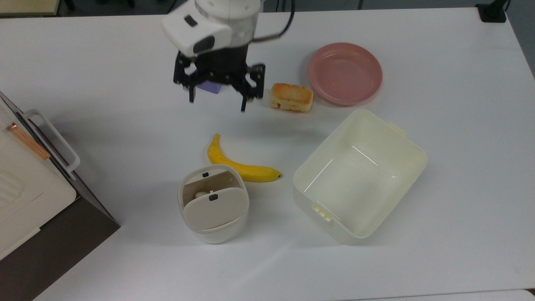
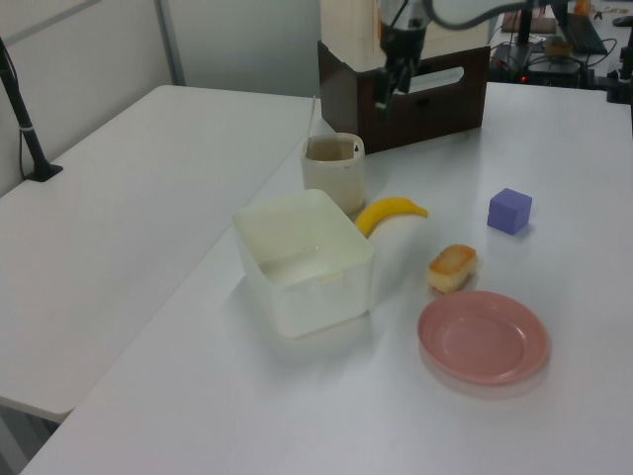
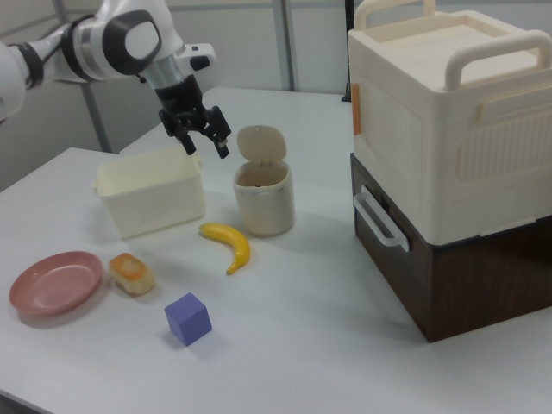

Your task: Grab it up and put it in the trash

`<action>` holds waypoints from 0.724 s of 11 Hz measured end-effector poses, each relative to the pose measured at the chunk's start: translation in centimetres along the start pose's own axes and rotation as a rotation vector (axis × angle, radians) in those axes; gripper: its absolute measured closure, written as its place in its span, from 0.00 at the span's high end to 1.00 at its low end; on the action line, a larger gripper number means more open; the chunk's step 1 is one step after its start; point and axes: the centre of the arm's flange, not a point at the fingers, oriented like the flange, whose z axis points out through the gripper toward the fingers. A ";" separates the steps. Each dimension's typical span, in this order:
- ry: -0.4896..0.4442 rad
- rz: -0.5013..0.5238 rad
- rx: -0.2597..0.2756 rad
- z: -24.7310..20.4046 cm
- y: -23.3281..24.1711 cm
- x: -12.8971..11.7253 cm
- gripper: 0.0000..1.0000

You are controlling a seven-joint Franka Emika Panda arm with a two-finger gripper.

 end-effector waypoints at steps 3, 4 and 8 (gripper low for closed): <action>-0.090 -0.015 0.011 -3.9 3.0 -3.4 1.00; -0.105 -0.004 0.017 -5.1 4.1 -4.4 1.00; -0.137 -0.009 0.043 -6.1 5.3 -7.6 1.00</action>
